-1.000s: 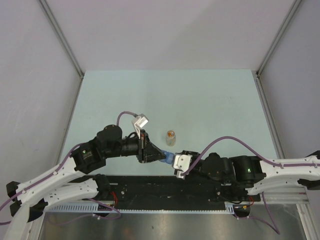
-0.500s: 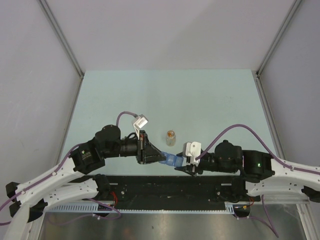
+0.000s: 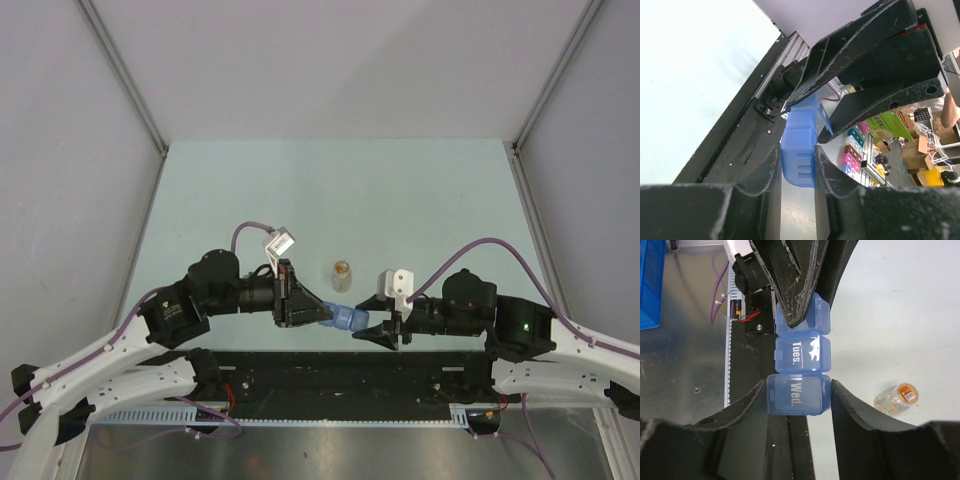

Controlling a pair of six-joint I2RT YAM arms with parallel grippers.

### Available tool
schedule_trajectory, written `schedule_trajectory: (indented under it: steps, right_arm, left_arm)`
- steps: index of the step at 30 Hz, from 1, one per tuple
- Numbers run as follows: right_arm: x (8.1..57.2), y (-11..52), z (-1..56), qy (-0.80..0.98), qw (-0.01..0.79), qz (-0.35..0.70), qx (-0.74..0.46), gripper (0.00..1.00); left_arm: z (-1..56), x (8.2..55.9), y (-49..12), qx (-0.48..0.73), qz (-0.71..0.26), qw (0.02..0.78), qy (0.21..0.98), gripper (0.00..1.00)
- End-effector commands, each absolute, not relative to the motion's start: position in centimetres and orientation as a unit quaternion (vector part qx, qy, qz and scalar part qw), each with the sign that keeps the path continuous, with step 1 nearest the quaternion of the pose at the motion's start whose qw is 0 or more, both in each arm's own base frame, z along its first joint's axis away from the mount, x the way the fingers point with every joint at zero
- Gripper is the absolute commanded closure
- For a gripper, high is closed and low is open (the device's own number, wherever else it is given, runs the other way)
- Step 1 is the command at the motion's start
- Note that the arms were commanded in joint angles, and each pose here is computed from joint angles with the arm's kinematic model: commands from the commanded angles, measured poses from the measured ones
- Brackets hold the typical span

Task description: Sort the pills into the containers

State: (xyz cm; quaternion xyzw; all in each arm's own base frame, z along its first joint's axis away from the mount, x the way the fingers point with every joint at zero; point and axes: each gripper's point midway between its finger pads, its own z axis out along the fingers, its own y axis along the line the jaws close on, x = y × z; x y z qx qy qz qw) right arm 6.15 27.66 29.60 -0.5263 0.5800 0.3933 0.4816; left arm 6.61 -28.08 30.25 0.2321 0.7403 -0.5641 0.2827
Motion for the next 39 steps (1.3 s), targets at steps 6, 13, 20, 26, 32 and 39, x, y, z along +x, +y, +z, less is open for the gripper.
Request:
schedule_trajectory:
  steps: [6,13,20,26,32,39]
  right_arm:
    - [7.1,26.9,34.0,0.554,0.542,0.411,-0.481,0.41]
    - [8.1,26.4,34.5,0.559,0.562,0.394,-0.464,0.37]
    - [9.9,25.7,34.1,0.584,0.581,0.355,-0.442,0.37]
    - [11.7,25.6,32.5,0.623,0.576,0.315,-0.425,0.37]
    - [11.7,26.9,30.5,0.643,0.545,0.312,-0.439,0.38]
    - [12.8,25.2,34.8,0.621,0.611,0.325,-0.369,0.4]
  left_arm:
    - [30.8,5.8,-27.7,0.264,-0.568,0.288,0.724,1.0]
    - [30.8,5.7,-27.6,0.266,-0.57,0.286,0.724,1.0]
    - [30.8,5.4,-27.3,0.266,-0.572,0.288,0.72,1.0]
    - [30.9,5.2,-27.1,0.269,-0.576,0.286,0.717,1.0]
    - [30.9,5.0,-27.1,0.275,-0.576,0.285,0.715,1.0]
    - [29.6,5.3,-27.0,0.276,-0.565,0.291,0.721,1.0]
